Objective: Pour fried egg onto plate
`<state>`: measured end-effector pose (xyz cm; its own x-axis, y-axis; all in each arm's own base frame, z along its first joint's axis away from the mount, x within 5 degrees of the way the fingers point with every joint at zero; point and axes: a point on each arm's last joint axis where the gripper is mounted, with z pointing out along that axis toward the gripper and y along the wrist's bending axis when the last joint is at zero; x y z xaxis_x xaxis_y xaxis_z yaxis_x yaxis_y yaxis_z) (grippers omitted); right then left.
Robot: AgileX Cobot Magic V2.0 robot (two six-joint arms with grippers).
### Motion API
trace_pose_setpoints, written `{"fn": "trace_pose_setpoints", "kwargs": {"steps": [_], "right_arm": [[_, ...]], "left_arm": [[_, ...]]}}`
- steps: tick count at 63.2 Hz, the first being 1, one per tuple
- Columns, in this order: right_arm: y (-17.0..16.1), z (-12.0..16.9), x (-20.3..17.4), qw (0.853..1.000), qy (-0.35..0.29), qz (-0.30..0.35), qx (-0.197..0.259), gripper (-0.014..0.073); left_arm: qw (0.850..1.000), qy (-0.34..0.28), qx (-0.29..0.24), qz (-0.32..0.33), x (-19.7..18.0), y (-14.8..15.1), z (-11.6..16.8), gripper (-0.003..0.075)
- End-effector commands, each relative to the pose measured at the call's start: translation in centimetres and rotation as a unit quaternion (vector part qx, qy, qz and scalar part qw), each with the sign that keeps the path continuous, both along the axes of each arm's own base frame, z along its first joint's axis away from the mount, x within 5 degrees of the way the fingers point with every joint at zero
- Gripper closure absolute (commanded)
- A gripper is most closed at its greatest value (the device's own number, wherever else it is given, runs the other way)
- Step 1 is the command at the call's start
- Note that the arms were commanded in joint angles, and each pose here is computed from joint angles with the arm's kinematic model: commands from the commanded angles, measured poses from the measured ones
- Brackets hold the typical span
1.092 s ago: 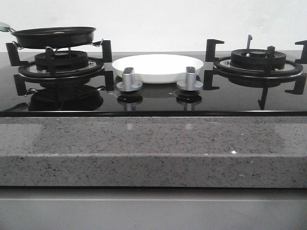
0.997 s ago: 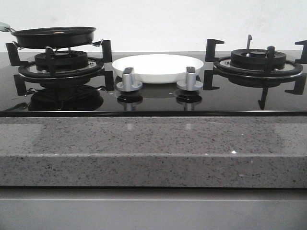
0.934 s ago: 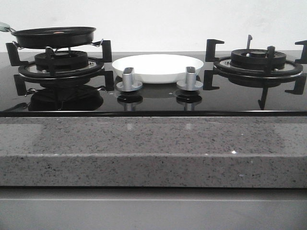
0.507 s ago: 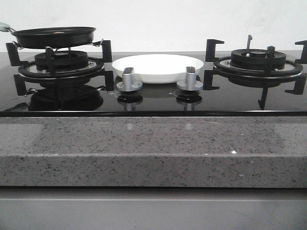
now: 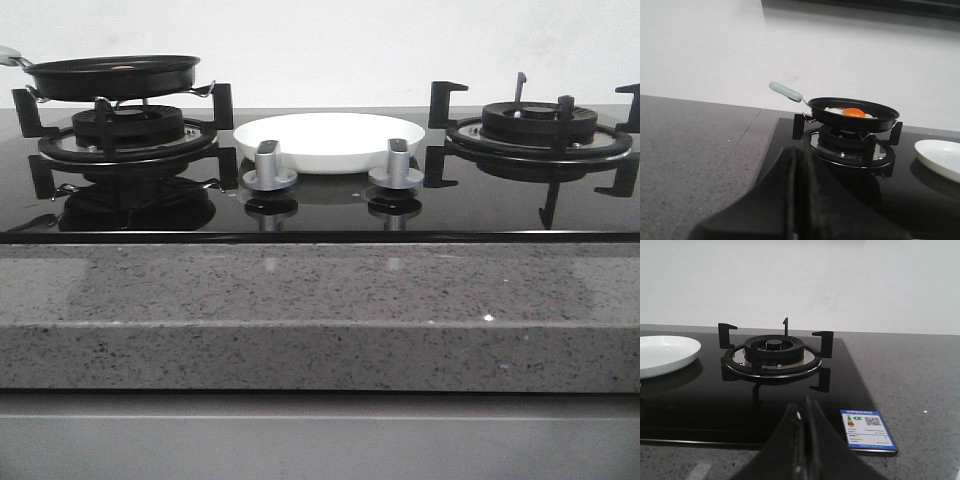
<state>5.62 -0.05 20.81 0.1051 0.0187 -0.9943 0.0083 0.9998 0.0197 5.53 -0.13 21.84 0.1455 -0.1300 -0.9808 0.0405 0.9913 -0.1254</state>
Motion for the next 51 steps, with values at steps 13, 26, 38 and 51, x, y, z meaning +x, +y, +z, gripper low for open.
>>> {"fn": "trace_pose_setpoints", "kwargs": {"steps": [13,26,38,51], "right_arm": [[0.0,5.9,-1.4,0.998,-0.062,-0.003,0.009,0.0713],[-0.1,11.5,-1.8,1.0,-0.021,-0.008,0.012,0.0713],[-0.1,15.6,-0.7,0.998,0.051,-0.005,0.027,0.0713],[-0.1,16.0,2.1,0.989,0.146,-0.007,0.031,0.0713]], "left_arm": [[0.998,-0.064,-0.005,0.001,-1.5,0.1,7.1,0.0741],[1.0,-0.01,-0.005,0.004,-1.1,0.1,12.6,0.0741],[0.996,0.091,-0.001,0.008,1.1,0.1,15.8,0.0741],[0.987,0.16,0.002,0.009,3.9,0.1,15.7,0.0741]]}}
